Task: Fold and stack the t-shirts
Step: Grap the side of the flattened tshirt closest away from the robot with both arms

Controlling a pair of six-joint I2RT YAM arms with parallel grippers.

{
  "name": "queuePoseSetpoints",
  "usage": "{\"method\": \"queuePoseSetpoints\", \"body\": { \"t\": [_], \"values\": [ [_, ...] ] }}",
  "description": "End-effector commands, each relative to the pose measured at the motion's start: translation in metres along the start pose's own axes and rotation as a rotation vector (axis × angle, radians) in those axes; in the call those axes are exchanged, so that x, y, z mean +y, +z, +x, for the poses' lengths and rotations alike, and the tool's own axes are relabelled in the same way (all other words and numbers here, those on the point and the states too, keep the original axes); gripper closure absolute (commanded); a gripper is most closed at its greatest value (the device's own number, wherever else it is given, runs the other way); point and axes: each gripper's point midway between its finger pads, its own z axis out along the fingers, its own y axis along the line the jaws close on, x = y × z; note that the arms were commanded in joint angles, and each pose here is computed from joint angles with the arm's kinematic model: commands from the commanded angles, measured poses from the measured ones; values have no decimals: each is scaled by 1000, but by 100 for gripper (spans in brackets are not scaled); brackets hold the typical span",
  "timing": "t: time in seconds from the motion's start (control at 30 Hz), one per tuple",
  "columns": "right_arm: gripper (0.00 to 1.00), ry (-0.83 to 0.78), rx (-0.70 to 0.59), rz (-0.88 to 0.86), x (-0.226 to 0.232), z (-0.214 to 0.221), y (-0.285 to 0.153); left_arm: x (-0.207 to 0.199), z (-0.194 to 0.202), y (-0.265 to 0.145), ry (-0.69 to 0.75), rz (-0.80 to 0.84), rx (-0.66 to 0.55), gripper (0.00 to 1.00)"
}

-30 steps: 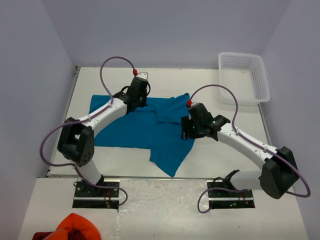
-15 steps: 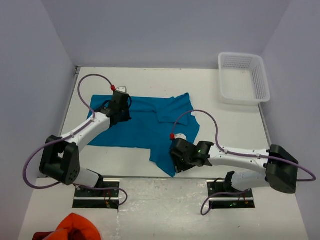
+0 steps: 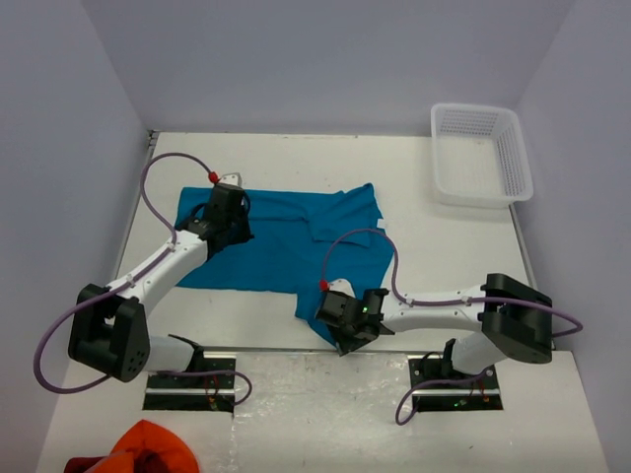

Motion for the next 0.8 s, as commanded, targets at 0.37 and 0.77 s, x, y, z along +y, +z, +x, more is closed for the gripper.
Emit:
{"method": "queuePoseSetpoints", "body": {
  "t": [0.37,0.77],
  "values": [
    [50,-15,-43,-35,32,-29,1,5,-11,-2,-8,18,-41,100],
    [75,8,0,-38,34,-17,22,34,-14,-2,-51,-25,-38,99]
  ]
}}
